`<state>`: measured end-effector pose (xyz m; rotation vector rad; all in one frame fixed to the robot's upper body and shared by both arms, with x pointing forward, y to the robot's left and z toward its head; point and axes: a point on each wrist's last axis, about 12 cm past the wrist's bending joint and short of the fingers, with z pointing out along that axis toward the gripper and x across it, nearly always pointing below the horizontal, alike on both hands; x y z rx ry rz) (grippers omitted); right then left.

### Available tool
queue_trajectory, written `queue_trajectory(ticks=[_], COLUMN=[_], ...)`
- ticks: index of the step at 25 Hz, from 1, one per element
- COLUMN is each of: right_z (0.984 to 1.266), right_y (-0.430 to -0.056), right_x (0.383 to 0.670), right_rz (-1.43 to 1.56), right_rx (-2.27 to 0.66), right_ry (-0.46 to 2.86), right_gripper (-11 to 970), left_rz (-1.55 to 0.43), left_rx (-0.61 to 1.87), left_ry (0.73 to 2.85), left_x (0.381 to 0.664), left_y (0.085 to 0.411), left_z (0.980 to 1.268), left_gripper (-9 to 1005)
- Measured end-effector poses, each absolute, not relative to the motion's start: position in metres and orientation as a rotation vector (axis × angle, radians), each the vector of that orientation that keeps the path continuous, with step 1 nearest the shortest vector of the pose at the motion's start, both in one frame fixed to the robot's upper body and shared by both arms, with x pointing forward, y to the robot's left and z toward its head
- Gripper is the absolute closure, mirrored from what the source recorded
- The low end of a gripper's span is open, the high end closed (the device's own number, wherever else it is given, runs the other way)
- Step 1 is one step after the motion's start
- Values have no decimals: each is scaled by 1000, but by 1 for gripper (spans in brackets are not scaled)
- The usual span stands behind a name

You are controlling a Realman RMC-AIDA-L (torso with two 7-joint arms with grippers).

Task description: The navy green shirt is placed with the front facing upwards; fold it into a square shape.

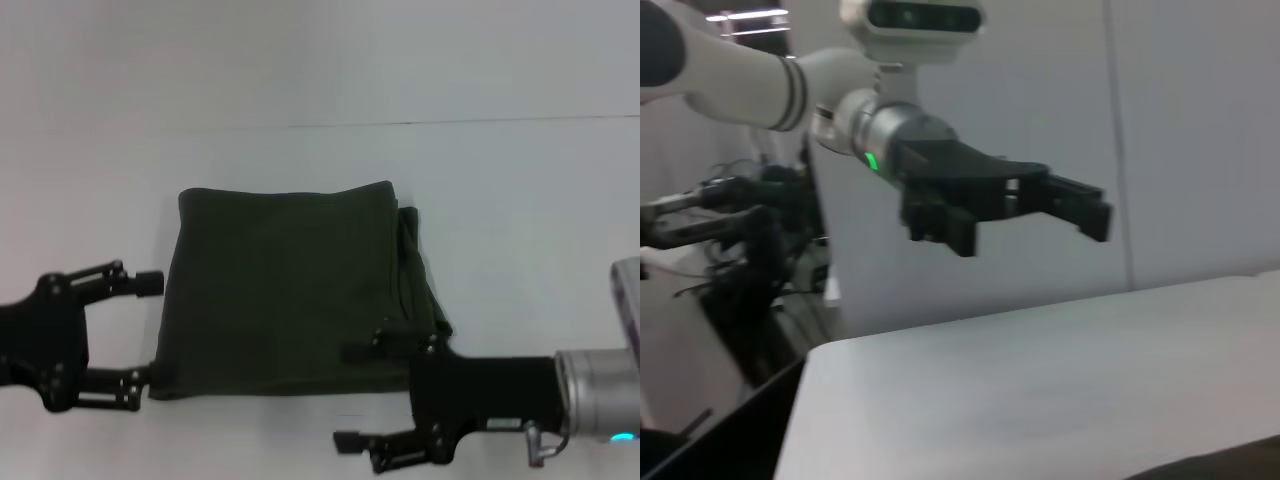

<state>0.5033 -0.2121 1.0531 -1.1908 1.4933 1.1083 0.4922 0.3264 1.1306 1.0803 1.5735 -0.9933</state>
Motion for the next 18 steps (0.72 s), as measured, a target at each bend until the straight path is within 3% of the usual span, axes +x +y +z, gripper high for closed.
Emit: queue_trajectory(ticks=[7,18], right_z=[1049,1044], right_y=[-204,-202], right_x=[498,495], right_rz=[1135,1117], right_rx=[-1248,-1275], right_ry=[1475,1456], right_gripper=[23,25], left_rz=[-1043,-1076], left_rx=[1145,1218], left_ry=[1637,1646], left_x=[480,472], left_y=[317,307], left_z=[1107,1097], left_gripper=[52,59])
